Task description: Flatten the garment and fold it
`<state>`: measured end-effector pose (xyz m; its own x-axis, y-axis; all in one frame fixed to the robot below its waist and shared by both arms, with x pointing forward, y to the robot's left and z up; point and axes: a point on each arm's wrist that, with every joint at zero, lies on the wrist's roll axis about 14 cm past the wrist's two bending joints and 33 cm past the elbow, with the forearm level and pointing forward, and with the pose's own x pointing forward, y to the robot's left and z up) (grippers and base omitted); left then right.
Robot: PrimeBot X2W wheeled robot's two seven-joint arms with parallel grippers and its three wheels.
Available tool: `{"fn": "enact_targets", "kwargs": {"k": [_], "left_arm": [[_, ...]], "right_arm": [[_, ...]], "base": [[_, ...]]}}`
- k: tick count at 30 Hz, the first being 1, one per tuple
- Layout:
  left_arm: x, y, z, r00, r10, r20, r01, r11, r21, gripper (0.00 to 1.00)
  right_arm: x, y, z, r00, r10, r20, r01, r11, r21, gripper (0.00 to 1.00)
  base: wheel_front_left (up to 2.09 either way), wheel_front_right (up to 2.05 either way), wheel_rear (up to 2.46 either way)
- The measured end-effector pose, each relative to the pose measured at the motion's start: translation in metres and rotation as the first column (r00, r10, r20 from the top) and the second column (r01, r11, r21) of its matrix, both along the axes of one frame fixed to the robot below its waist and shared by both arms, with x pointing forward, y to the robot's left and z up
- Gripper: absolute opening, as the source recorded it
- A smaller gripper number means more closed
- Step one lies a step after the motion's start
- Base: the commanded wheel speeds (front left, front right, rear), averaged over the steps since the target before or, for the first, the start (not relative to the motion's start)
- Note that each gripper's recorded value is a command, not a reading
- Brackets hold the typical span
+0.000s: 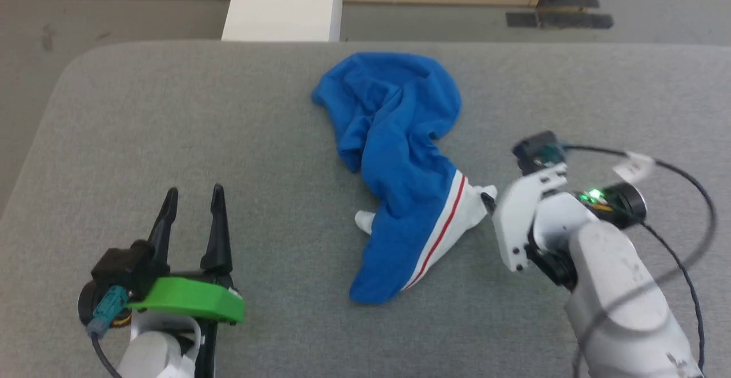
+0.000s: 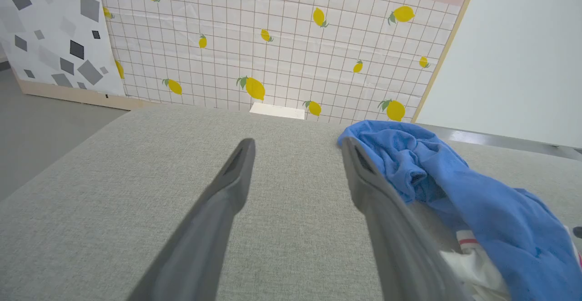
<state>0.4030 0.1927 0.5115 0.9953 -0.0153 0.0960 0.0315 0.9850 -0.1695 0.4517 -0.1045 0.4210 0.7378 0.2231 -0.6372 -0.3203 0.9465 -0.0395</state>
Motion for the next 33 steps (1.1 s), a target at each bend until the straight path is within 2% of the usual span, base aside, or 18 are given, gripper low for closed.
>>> {"fn": "enact_targets", "kwargs": {"k": [4, 7, 8, 9, 10, 14, 16, 18, 20, 22, 25, 27, 28, 29, 30, 33], "left_arm": [[0.008, 0.0, -0.002, 1.0, -0.007, 0.003, 0.007, 1.0, -0.003, 1.0], [0.012, 0.004, -0.006, 1.0, 0.0, -0.007, 0.0, 1.0, 0.004, 1.0], [0.012, 0.006, -0.008, 1.0, 0.007, -0.011, -0.007, 1.0, 0.006, 1.0], [0.012, 0.01, -0.01, 1.0, 0.018, -0.017, -0.018, 1.0, 0.009, 1.0], [0.012, 0.013, -0.013, 0.999, 0.026, -0.023, -0.026, 1.0, 0.009, 1.0], [0.011, 0.017, -0.015, 0.999, 0.037, -0.03, -0.036, 0.999, 0.015, 1.0], [0.011, 0.015, -0.012, 0.999, 0.034, -0.021, -0.034, 0.999, 0.006, 1.0], [0.011, 0.011, -0.009, 1.0, 0.026, -0.012, -0.026, 1.0, 0.004, 1.0], [0.012, 0.005, -0.006, 1.0, 0.01, 0.0, -0.01, 1.0, -0.001, 1.0], [0.013, -0.001, -0.003, 1.0, -0.01, 0.009, 0.01, 1.0, -0.005, 1.0], [0.014, -0.01, -0.001, 0.999, -0.033, 0.014, 0.033, 0.999, -0.014, 1.0], [0.014, -0.014, -0.003, 0.999, -0.046, 0.01, 0.047, 0.999, -0.018, 1.0], [0.014, -0.015, -0.004, 0.999, -0.05, 0.007, 0.05, 0.999, -0.019, 1.0], [0.014, -0.016, -0.005, 0.999, -0.053, 0.003, 0.053, 0.998, -0.02, 1.0], [0.014, -0.017, -0.006, 0.999, -0.054, -0.001, 0.054, 0.998, -0.021, 1.0], [0.014, -0.018, -0.012, 0.998, -0.057, -0.02, 0.057, 0.998, -0.023, 1.0]], "right_arm": [[0.0, 0.015, -0.025, 0.991, 0.068, -0.116, -0.076, 0.995, -0.072, 1.0], [-0.003, 0.027, -0.043, 0.981, 0.102, -0.167, -0.115, 0.991, -0.067, 1.0], [-0.001, 0.03, -0.046, 0.979, 0.109, -0.173, -0.121, 0.991, -0.059, 0.87], [0.002, 0.033, -0.046, 0.979, 0.112, -0.169, -0.122, 0.991, -0.047, 0.46], [0.006, 0.036, -0.045, 0.98, 0.117, -0.158, -0.124, 0.992, -0.035, 0.0], [0.015, 0.037, -0.036, 0.991, 0.091, -0.096, -0.089, 0.996, 0.026, 0.0], [0.022, 0.025, -0.025, 0.998, 0.036, -0.046, -0.033, 0.998, 0.058, 0.0], [0.029, 0.001, -0.011, 0.999, -0.039, 0.002, 0.039, 0.996, 0.074, 0.0], [0.035, -0.046, 0.005, 0.986, -0.157, 0.056, 0.154, 0.986, 0.067, 0.0], [0.031, -0.1, 0.015, 0.958, -0.274, 0.084, 0.273, 0.962, 0.03, 0.0], [0.003, -0.174, 0.013, 0.899, -0.433, 0.065, 0.436, 0.899, -0.05, 0.0], [-0.025, -0.204, 0.0, 0.857, -0.516, 0.011, 0.514, 0.852, -0.097, 0.0], [-0.033, -0.208, -0.005, 0.843, -0.538, -0.006, 0.535, 0.839, -0.098, 0.0], [-0.04, -0.209, -0.009, 0.83, -0.558, -0.017, 0.555, 0.828, -0.085, 0.18], [-0.043, -0.207, -0.01, 0.824, -0.567, -0.014, 0.565, 0.823, -0.066, 1.0], [-0.031, -0.202, 0.015, 0.804, -0.584, 0.113, 0.584, 0.811, 0.04, 1.0]], "base": [[0.0, 0.0, 0.0], [0.0, 0.0, 0.0], [0.0, 0.0, 0.0], [0.0, 0.0, 0.0], [0.0, 0.0, 0.0], [0.0, 0.0, 0.0], [0.0, 0.0, 0.0], [0.0, 0.0, 0.0], [0.0, 0.0, 0.0], [0.0, 0.0, 0.0], [0.0, 0.0, 0.0], [0.0, 0.0, 0.0], [0.0, 0.0, 0.0], [0.0, 0.0, 0.0], [0.0, 0.0, 0.0], [0.0, 0.0, 0.0]]}}
